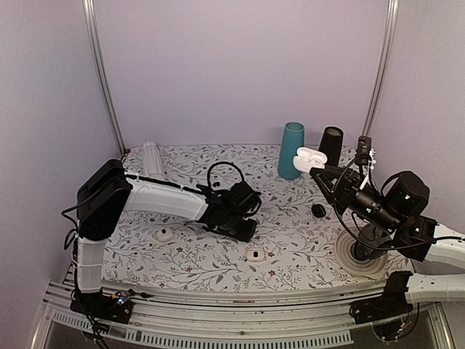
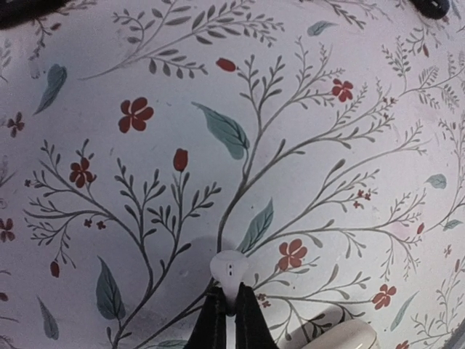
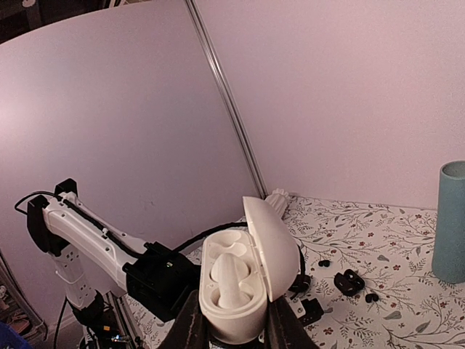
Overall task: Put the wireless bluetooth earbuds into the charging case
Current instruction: Pick up the left earbud from the center of the board, then place the left earbud in the left side groove of the charging case.
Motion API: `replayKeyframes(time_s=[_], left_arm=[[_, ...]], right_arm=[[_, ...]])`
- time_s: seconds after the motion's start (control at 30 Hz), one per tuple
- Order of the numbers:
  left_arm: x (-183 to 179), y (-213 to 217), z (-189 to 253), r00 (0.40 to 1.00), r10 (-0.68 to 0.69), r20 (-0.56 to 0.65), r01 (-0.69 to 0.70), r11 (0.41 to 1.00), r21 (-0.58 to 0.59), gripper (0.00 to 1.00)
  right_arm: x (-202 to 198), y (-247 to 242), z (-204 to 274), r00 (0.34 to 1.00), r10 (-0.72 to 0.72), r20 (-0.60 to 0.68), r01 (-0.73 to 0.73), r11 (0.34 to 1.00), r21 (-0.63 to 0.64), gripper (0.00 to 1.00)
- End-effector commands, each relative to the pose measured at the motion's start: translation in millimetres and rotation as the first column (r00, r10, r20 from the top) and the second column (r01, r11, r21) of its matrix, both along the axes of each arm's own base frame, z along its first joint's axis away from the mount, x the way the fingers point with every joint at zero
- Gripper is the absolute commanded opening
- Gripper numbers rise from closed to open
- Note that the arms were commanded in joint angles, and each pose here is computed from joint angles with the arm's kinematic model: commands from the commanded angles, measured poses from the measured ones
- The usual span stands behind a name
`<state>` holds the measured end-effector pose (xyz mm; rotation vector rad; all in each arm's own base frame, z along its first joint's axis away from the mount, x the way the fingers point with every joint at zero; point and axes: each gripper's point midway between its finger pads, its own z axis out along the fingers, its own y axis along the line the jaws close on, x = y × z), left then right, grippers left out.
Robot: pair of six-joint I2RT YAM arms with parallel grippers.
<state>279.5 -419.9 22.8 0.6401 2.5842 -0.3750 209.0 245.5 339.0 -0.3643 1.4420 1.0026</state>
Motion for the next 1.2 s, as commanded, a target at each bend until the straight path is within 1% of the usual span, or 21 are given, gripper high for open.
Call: replayKeyframes(time_s=[0.0,0.1,0.17,0.2,0.33,0.47,0.6,0.67,0.73,0.87,1.0,1.17], left_arm=[[1,0,19,0.998,-0.022,0.055,0.022,1.0,-0.008,0.0],[5,0,38,0.991,-0.073,0.112,0.075,0.997,-0.012,0.0],[4,-1,49,0.978,-0.14,0.155,0.143,0.99,-0.01,0.0],[4,-1,67,0.968,-0.163,0.192,0.172,0.985,-0.028,0.0],[-7,0,97,0.916,-0.306,0.259,0.329,0.943,-0.049,0.0],[-25,4,126,0.835,-0.448,0.319,0.481,0.876,-0.029,0.0],[-43,14,165,0.75,-0.537,0.386,0.585,0.811,-0.007,0.0],[-50,19,182,0.715,-0.566,0.41,0.62,0.784,0.001,0.0],[-61,23,199,0.672,-0.6,0.434,0.666,0.746,0.0,0.0],[-82,29,239,0.586,-0.629,0.51,0.739,0.674,-0.018,0.0],[-100,31,277,0.496,-0.64,0.586,0.798,0.602,-0.018,0.0],[-114,27,294,0.428,-0.68,0.595,0.839,0.544,0.017,0.0]], right_arm=[[1,-5,7,1.0,-0.018,0.007,0.018,1.0,0.018,0.07],[3,-4,1,1.0,-0.022,-0.005,0.022,1.0,-0.006,0.07],[4,-2,-4,1.0,-0.02,-0.009,0.02,0.999,-0.032,0.06],[4,0,-5,1.0,-0.017,-0.007,0.016,0.999,-0.046,0.05],[2,7,-13,1.0,0.018,0.01,-0.017,0.993,-0.113,0.05],[-4,15,-19,0.996,0.081,0.024,-0.076,0.979,-0.19,0.05],[-14,24,-20,0.985,0.165,0.044,-0.149,0.957,-0.249,0.04],[-21,28,-19,0.975,0.216,0.053,-0.194,0.944,-0.266,0.04],[-28,32,-20,0.963,0.262,0.061,-0.235,0.931,-0.28,0.04],[-37,41,-24,0.94,0.336,0.051,-0.305,0.9,-0.312,0.04],[-48,53,-28,0.901,0.434,0.03,-0.399,0.852,-0.338,0.04],[-51,64,-31,0.871,0.491,0.012,-0.456,0.817,-0.354,0.04]])
